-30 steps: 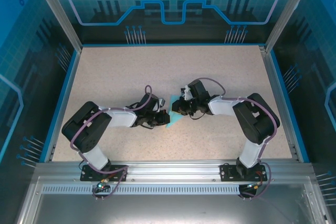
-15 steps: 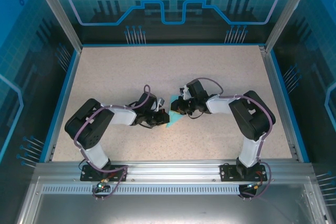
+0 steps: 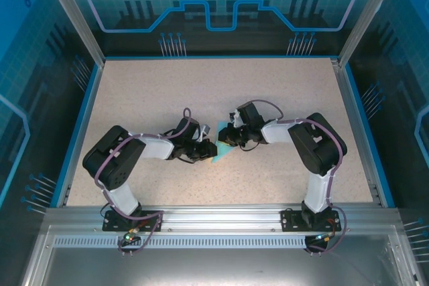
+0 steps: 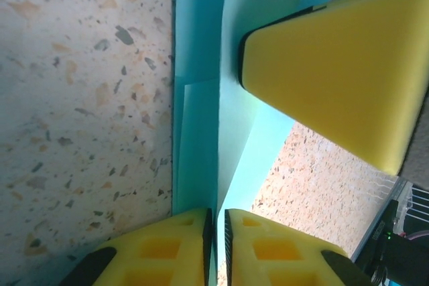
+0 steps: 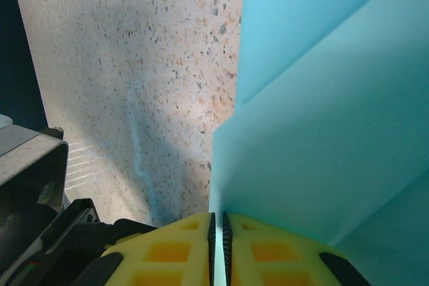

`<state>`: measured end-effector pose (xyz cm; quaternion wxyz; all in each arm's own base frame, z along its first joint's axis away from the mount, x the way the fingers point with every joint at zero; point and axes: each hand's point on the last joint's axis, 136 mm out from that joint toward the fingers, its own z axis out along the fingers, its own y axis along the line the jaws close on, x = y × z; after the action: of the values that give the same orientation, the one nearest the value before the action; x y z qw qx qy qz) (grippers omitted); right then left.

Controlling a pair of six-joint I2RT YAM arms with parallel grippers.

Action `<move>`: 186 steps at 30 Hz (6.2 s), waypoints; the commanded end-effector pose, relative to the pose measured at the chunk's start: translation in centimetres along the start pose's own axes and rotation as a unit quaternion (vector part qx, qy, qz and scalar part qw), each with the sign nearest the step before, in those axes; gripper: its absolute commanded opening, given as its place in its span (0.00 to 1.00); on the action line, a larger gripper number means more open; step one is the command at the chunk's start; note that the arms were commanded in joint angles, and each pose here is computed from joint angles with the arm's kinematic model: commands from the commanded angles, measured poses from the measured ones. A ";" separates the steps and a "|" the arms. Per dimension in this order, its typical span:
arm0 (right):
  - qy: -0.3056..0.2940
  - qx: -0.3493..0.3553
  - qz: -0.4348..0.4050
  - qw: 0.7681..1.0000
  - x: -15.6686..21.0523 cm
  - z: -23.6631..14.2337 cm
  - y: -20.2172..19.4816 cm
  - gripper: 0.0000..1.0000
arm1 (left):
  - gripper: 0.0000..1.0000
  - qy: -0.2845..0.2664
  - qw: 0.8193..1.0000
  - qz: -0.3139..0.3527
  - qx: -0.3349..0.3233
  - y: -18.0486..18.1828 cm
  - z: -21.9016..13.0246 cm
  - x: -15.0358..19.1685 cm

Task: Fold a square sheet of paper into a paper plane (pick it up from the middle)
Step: Fourth fold the wing at the center of the table.

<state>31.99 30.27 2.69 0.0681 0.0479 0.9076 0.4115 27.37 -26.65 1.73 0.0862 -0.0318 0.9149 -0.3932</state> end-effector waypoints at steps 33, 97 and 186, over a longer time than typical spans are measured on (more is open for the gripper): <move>-0.013 -0.025 -0.009 1.000 -1.0 -1.5 1.8 0.18 | 0.00 0.045 0.993 -0.108 -0.021 2.8 1.0 1.8; 0.038 0.046 0.025 0.998 0.2 1.7 -4.6 0.15 | 0.21 0.052 0.998 -0.036 0.027 -2.2 -1.8 1.4; 0.048 0.062 0.029 0.997 1.1 2.1 -5.6 0.16 | 0.13 0.061 0.997 -0.005 -0.049 -0.6 -2.7 3.8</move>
<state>33.37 30.20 1.58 0.0565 0.0359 0.9069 0.4160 24.17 -25.86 2.11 0.0217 -0.0322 0.9364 -0.3489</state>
